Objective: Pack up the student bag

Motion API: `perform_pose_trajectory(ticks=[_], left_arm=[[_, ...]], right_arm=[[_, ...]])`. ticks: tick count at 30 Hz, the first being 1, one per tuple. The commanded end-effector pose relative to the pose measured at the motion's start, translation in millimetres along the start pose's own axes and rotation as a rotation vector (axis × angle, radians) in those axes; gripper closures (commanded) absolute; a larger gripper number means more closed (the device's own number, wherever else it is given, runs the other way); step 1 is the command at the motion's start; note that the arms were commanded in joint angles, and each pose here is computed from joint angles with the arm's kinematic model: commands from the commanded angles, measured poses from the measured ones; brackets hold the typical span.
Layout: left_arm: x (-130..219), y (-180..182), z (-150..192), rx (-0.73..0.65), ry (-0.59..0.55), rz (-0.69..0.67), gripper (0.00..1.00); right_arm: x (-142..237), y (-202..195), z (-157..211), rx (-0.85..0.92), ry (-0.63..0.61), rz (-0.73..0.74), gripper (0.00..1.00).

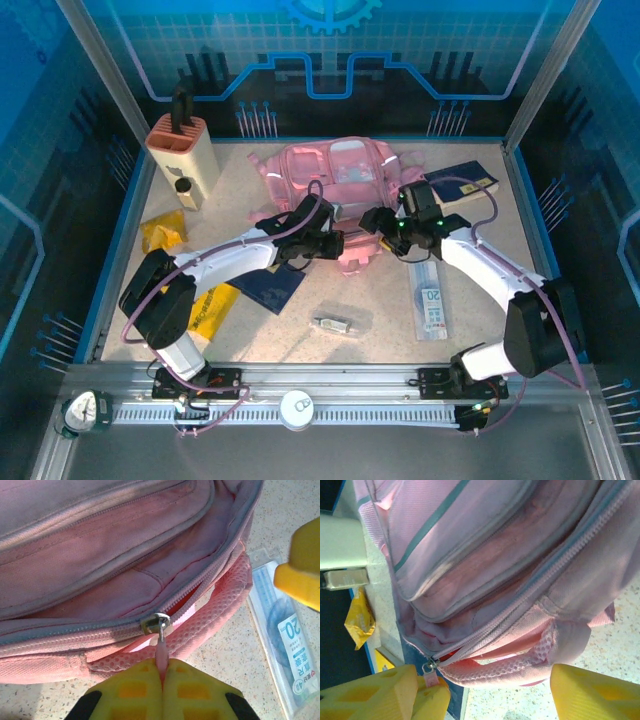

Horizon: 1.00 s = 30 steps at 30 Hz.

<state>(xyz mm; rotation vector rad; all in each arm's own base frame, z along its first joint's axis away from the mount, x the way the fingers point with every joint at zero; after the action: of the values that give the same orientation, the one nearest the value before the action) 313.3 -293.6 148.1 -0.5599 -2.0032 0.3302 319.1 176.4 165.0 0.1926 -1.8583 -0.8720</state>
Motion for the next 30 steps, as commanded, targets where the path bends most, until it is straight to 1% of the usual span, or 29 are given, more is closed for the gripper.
perform_pose_trajectory(ticks=[1,9,16,20,23,26,29,30], left_arm=[[8.7,-29.8,-18.7,-0.024,-0.063,0.090,1.00],[11.3,-34.8,-16.5,-0.037,-0.061,0.102,1.00],[10.7,-40.4,-14.8,-0.049,-0.051,0.128,1.00],[10.0,-42.3,-15.6,-0.056,-0.046,0.128,1.00],[9.6,-43.7,-15.0,-0.066,-0.040,0.129,1.00],[9.9,-43.1,-15.1,-0.073,-0.033,0.123,1.00],[9.6,-43.3,-12.5,-0.082,-0.021,0.119,1.00],[9.9,-41.7,-12.7,-0.086,-0.019,0.112,1.00]], right_arm=[[3.5,-7.4,3.1,-0.117,-0.059,0.073,0.29],[-4.3,0.8,-6.9,-0.158,-0.082,0.105,0.27],[-29.6,-0.9,-6.3,-0.144,-0.045,0.163,0.38],[-46.1,-8.6,-3.7,-0.128,-0.016,0.195,0.48],[-55.4,-16.3,-5.4,-0.070,0.000,0.254,0.57],[-60.3,-18.4,-7.3,-0.020,0.014,0.288,0.71],[-62.1,-19.1,-8.8,-0.004,0.012,0.290,0.80],[-61.8,-18.5,-9.7,0.002,0.007,0.289,0.85]])
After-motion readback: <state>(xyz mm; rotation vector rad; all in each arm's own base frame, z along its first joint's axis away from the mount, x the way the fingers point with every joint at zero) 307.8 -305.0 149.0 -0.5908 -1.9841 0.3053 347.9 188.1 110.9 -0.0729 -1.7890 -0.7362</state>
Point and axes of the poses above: each hand's point on the last joint's axis, 136 mm out from that joint toward the fingers, its own x axis back along the fingers, its own y axis along the line the jaws close on, z = x × y, the point moved 3 cm from there along x, back along the fingers, and after that the axes turned 3 degrees about x, right-handed, at the moved point
